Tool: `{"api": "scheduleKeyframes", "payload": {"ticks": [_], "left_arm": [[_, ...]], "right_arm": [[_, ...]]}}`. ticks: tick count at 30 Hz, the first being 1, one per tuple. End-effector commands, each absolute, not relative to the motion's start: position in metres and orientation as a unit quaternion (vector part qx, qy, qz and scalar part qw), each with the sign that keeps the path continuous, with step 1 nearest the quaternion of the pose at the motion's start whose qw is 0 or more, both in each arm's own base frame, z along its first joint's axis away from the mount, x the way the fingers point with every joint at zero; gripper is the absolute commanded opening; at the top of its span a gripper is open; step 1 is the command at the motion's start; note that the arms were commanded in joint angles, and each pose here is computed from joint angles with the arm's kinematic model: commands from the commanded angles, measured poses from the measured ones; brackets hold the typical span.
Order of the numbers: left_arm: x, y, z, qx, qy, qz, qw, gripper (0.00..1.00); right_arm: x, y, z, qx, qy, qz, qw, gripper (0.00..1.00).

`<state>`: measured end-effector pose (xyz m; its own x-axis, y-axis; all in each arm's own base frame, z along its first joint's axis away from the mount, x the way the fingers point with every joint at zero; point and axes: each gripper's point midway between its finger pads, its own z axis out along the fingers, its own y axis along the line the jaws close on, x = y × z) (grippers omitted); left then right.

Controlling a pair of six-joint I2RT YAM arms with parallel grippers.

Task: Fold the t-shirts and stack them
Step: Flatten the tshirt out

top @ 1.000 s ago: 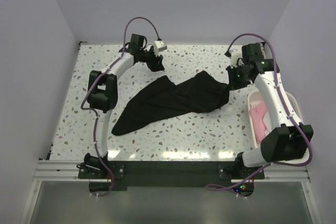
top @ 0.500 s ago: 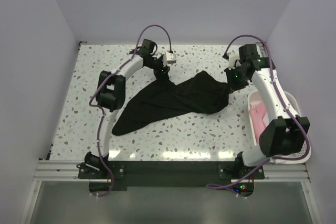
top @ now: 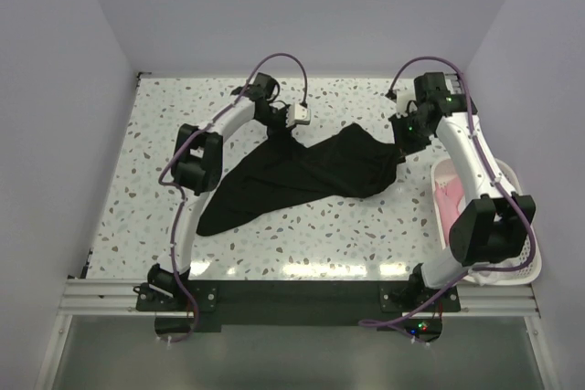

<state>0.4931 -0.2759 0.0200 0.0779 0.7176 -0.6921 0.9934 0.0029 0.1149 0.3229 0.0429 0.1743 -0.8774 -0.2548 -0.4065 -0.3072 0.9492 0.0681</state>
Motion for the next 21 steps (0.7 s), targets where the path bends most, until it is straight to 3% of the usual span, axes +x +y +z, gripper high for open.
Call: {"api": "scheduleKeyframes", "payload": {"ticks": [1, 6, 11, 16, 21], "left_arm": [[0.485, -0.245, 0.02, 0.674, 0.661, -0.199, 0.262, 0.0], [0.516, -0.209, 0.096, 0.605, 0.701, -0.169, 0.338, 0.0], [0.55, -0.146, 0.219, 0.502, 0.723, -0.1, 0.464, 0.0], [0.545, -0.092, 0.305, 0.43, 0.726, -0.042, 0.535, 0.0], [0.508, -0.05, 0.351, 0.379, 0.728, -0.02, 0.571, 0.0]], "right_arm": [[0.339, 0.051, 0.197, -0.152, 0.956, 0.082, 0.238, 0.0], [0.372, 0.066, 0.233, -0.148, 0.933, 0.111, 0.31, 0.0], [0.427, 0.072, 0.306, -0.125, 0.891, 0.113, 0.421, 0.0], [0.469, 0.07, 0.373, -0.094, 0.847, 0.105, 0.513, 0.0], [0.467, 0.065, 0.42, -0.066, 0.814, 0.1, 0.569, 0.0]]}}
